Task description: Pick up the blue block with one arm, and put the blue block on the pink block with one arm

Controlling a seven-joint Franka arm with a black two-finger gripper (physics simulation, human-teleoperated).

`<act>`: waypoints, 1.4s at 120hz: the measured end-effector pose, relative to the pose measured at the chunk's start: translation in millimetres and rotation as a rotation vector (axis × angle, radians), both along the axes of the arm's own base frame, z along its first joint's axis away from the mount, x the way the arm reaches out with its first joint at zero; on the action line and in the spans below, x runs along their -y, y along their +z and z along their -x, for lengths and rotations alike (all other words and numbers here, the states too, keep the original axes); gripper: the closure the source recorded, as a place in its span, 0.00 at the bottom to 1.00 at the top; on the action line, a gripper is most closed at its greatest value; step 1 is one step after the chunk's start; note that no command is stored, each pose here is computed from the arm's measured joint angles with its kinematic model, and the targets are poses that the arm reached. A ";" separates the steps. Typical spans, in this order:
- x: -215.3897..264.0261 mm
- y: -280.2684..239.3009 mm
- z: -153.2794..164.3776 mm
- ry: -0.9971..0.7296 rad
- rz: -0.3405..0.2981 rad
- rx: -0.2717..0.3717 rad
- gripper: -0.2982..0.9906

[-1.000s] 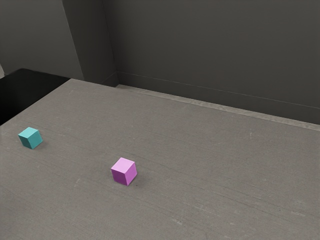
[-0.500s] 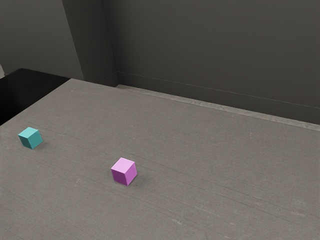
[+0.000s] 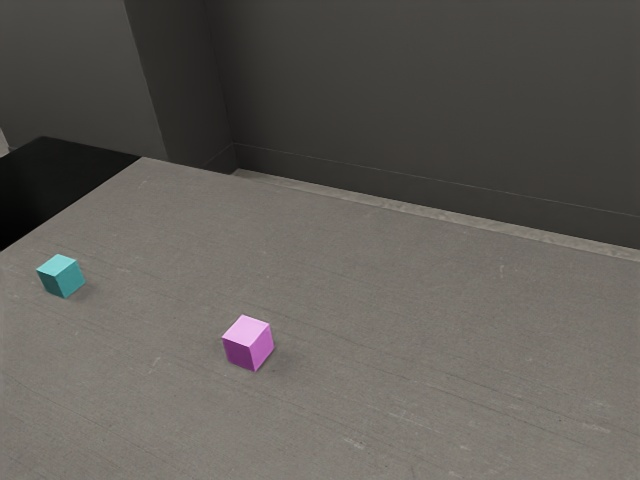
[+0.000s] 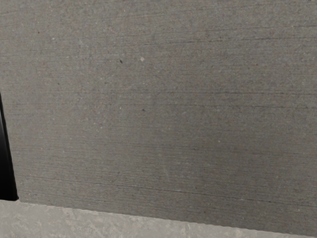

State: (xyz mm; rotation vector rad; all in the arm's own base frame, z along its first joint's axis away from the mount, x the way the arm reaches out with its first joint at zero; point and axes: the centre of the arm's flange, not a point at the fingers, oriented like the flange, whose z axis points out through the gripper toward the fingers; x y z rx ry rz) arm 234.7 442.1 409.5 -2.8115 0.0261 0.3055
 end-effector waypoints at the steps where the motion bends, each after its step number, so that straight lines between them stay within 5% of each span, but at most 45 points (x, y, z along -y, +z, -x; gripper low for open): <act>1: -0.6 -1.4 -0.8 0.001 0.000 -0.001 0.23; 34: -53.1 -13.6 -56.2 0.071 -0.029 0.083 0.23; 63: -42.7 -38.3 -185.2 -0.077 0.033 0.208 0.23; 94: -17.4 -51.0 -271.5 -0.252 0.092 0.291 0.23; 168: -35.0 -82.6 -319.5 -0.362 0.278 0.290 0.23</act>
